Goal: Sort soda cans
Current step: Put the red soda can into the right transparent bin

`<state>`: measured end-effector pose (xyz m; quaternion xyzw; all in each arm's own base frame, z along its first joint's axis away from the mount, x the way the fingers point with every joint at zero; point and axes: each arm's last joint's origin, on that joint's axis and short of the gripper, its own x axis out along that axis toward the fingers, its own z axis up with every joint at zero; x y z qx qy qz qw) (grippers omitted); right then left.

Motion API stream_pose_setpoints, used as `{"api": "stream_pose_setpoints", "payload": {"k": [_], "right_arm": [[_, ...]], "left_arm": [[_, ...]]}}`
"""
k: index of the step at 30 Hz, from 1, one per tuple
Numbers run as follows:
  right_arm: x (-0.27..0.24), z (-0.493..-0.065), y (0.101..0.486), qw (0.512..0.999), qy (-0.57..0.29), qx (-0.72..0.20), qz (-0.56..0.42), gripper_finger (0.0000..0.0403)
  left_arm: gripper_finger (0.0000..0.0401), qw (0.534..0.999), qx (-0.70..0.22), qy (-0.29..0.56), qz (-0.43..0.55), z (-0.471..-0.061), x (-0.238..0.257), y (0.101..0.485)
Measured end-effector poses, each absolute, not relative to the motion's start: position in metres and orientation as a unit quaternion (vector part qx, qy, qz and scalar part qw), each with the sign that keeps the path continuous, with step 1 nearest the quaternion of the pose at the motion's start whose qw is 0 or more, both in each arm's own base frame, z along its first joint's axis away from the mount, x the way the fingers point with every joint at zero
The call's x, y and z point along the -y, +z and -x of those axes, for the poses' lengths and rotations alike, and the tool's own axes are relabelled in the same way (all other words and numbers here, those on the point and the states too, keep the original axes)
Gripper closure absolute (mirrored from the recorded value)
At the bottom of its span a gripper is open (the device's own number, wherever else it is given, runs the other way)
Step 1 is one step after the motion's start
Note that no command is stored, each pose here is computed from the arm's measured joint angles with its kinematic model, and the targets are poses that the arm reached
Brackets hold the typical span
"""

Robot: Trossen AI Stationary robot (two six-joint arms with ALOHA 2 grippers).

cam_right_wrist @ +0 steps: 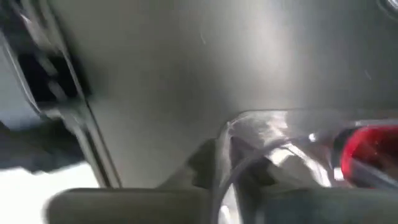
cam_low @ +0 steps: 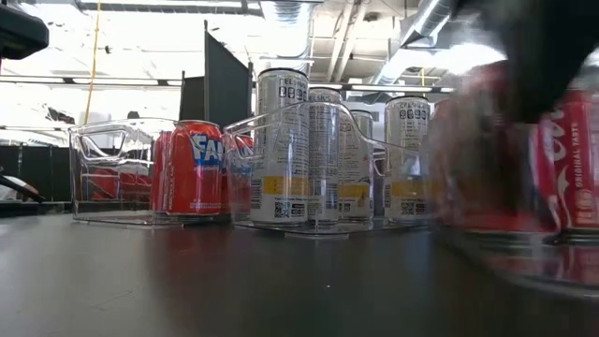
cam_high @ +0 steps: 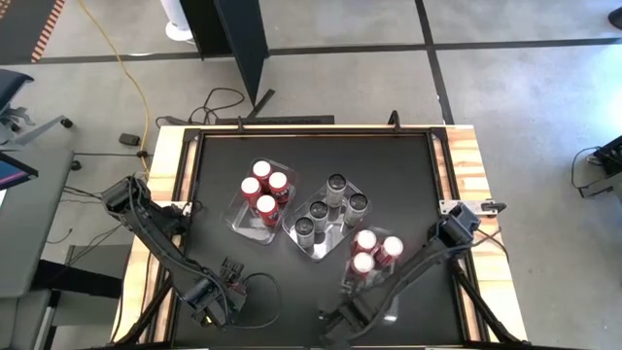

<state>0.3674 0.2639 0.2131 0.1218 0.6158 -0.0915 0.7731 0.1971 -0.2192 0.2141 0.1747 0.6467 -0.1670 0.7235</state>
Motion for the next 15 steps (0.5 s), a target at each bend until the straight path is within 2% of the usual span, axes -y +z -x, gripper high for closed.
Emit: {"api": "stream_pose_setpoints", "payload": {"k": [2,6,15], "right_arm": [[-0.258,-0.372,0.213,0.774,-0.094,-0.614,-0.126,0.0389],[-0.247,-0.385,0.214,0.781,-0.096,-0.599,-0.146,0.0383],[-0.201,-0.432,0.221,0.811,-0.118,-0.512,-0.257,0.0399]], "left_arm": [[0.0101,0.724,-0.647,-0.167,-0.175,-0.197,0.219,0.214],[0.0101,0.722,-0.648,-0.169,-0.173,-0.197,0.219,0.214],[0.0101,0.721,-0.649,-0.170,-0.173,-0.197,0.219,0.214]]}}
